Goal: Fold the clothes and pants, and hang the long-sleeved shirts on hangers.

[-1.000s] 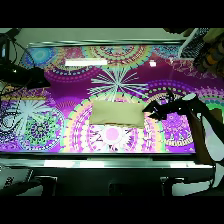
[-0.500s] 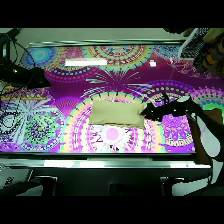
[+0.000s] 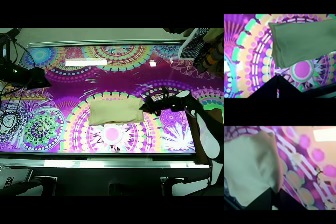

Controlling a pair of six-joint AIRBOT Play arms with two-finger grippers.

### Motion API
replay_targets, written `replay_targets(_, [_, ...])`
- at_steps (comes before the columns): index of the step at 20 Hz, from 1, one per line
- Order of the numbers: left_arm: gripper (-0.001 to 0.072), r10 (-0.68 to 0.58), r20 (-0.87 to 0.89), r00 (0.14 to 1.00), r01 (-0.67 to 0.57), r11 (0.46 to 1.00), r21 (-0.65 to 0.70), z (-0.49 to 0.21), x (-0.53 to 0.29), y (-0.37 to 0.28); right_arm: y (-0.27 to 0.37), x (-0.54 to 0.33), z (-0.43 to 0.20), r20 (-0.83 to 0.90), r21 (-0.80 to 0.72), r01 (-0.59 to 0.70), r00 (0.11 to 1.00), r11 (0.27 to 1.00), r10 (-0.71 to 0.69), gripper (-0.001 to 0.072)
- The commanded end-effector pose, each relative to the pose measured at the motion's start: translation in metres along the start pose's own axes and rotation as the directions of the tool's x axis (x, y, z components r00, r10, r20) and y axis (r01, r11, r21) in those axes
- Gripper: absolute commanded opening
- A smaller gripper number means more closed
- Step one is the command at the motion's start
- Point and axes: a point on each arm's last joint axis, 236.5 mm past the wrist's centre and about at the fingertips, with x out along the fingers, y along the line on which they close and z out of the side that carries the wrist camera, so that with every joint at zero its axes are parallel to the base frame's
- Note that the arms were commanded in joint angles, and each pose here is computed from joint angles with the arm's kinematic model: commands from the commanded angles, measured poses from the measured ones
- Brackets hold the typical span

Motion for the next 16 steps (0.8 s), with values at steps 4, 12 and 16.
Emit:
replay_targets(4, [0.0018, 0.001, 0.000, 1.000, -0.001, 1.000, 0.000, 0.000, 0.001, 0.000, 0.039, -0.098, 0.103, 0.314, 0.067, -0.093, 0.947, 0.993, 0.067, 0.0030])
replay_targets(12, [0.0018, 0.001, -0.011, 1.000, -0.001, 1.000, -0.017, 0.005, 0.018, 0.006, 0.037, -0.245, 0.195, 0.686, 0.134, -0.233, 0.723, 0.963, 0.080, 0.0029])
replay_targets(16, [0.0018, -0.001, 0.016, 1.000, 0.001, 1.000, -0.018, 0.013, 0.019, 0.006, 0.020, -0.310, 0.215, 0.818, 0.191, -0.332, 0.575, 0.924, 0.037, 0.0029])
